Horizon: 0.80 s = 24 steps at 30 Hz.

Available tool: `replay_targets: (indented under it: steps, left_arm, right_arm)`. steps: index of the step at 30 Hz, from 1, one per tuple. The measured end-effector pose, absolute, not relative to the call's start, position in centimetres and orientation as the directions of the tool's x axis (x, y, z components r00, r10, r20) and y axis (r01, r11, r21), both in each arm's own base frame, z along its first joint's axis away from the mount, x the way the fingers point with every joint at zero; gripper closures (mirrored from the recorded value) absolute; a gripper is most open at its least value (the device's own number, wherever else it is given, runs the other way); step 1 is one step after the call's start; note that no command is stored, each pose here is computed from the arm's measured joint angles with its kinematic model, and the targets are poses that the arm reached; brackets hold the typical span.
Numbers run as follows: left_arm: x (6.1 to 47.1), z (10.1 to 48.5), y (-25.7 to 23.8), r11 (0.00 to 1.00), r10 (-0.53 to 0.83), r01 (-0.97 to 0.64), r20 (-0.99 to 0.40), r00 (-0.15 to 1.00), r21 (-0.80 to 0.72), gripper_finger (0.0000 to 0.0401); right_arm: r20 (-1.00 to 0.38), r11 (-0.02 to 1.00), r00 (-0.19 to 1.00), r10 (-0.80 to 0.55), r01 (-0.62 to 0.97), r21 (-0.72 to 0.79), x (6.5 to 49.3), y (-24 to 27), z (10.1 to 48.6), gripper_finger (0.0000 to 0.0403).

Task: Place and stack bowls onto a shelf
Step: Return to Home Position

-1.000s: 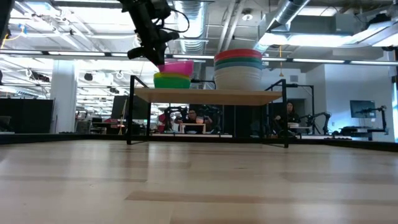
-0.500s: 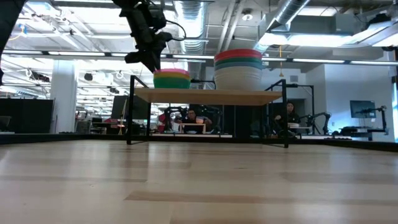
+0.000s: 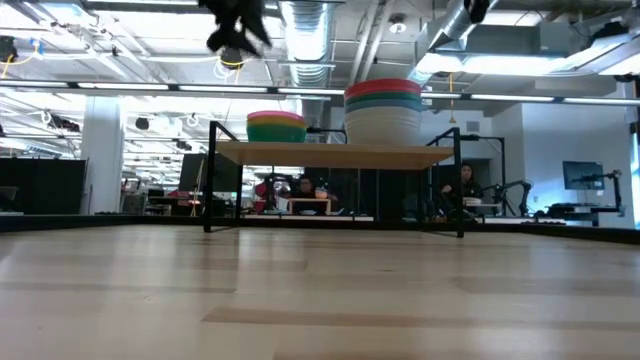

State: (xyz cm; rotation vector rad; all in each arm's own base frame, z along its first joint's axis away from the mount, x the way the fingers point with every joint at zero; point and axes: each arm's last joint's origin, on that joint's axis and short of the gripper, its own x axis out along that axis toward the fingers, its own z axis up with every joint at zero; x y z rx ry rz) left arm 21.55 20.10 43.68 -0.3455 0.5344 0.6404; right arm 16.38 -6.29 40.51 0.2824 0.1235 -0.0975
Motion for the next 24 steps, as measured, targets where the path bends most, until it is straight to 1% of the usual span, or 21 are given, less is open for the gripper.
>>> replay_targets:
  steps: [2, 4, 6, 9, 11, 12, 14, 16, 18, 20, 23, 24]
  left_arm:
    - [21.2, 44.3, 18.1, 0.810, 0.470, -0.571, -0.432, 0.769, -0.135, 0.0225]
    - [20.9, 43.8, 16.1, 0.852, 0.453, -0.506, -0.293, 0.842, -0.134, 0.0234]
    - [20.2, 42.7, 14.0, 0.885, 0.423, -0.445, -0.168, 0.891, -0.137, 0.0246]
    - [18.8, 41.2, 11.0, 0.939, 0.311, -0.309, -0.010, 0.950, -0.148, 0.0269]
    - [17.6, 40.8, 9.0, 0.972, 0.222, -0.213, 0.081, 0.972, -0.103, 0.0283]
    - [17.0, 40.4, 8.1, 0.983, 0.175, -0.169, 0.101, 0.979, -0.065, 0.0290]
    - [16.2, 39.4, 6.7, 0.996, 0.089, -0.090, 0.096, 0.991, 0.003, 0.0303]
    - [15.5, 38.2, 5.6, 0.999, 0.028, -0.029, 0.062, 0.998, 0.018, 0.0316]
    - [14.9, 36.8, 4.8, 1.000, -0.006, 0.005, 0.027, 1.000, 0.006, 0.0331]
    - [13.8, 35.6, 3.9, 1.000, -0.028, 0.028, 0.046, 0.999, 0.004, 0.0351]
    - [12.3, 33.1, 2.9, 0.997, -0.041, 0.046, 0.078, 0.996, -0.060, 0.0388]
    - [11.9, 32.2, 2.7, 0.995, -0.036, 0.044, 0.092, 0.995, -0.089, 0.0394]
  right_arm:
    - [-0.047, 0.962, 0.998, -0.050, 0.061, 0.265, 15.9, -6.0, 39.9, 0.0379]
    - [0.012, 0.962, 1.000, -0.024, 0.020, 0.273, 15.2, -5.6, 39.2, 0.0380]
    - [0.059, 0.960, 0.998, 0.002, -0.019, 0.280, 14.4, -5.1, 38.7, 0.0380]
    - [0.119, 0.962, 0.992, 0.042, -0.073, 0.262, 13.2, -4.4, 38.1, 0.0380]
    - [0.143, 0.964, 0.988, 0.067, -0.101, 0.248, 12.7, -3.9, 37.6, 0.0380]
    - [0.144, 0.964, 0.987, 0.074, -0.108, 0.245, 12.5, -3.8, 37.3, 0.0379]
    - [0.121, 0.962, 0.990, 0.077, -0.106, 0.252, 12.4, -3.6, 36.6, 0.0376]
    - [0.031, 0.940, 0.996, 0.079, -0.085, 0.332, 12.5, -3.6, 35.4, 0.0372]
    - [-0.047, 0.936, 0.994, 0.100, -0.078, 0.344, 12.6, -3.4, 34.6, 0.0373]
    - [-0.099, 0.953, 0.983, 0.153, -0.120, 0.280, 12.6, -2.9, 34.0, 0.0381]
    - [-0.071, 0.967, 0.971, 0.227, -0.216, 0.135, 12.7, -2.0, 34.3, 0.0386]
    - [-0.057, 0.967, 0.969, 0.240, -0.234, 0.099, 12.6, -1.8, 34.5, 0.0386]
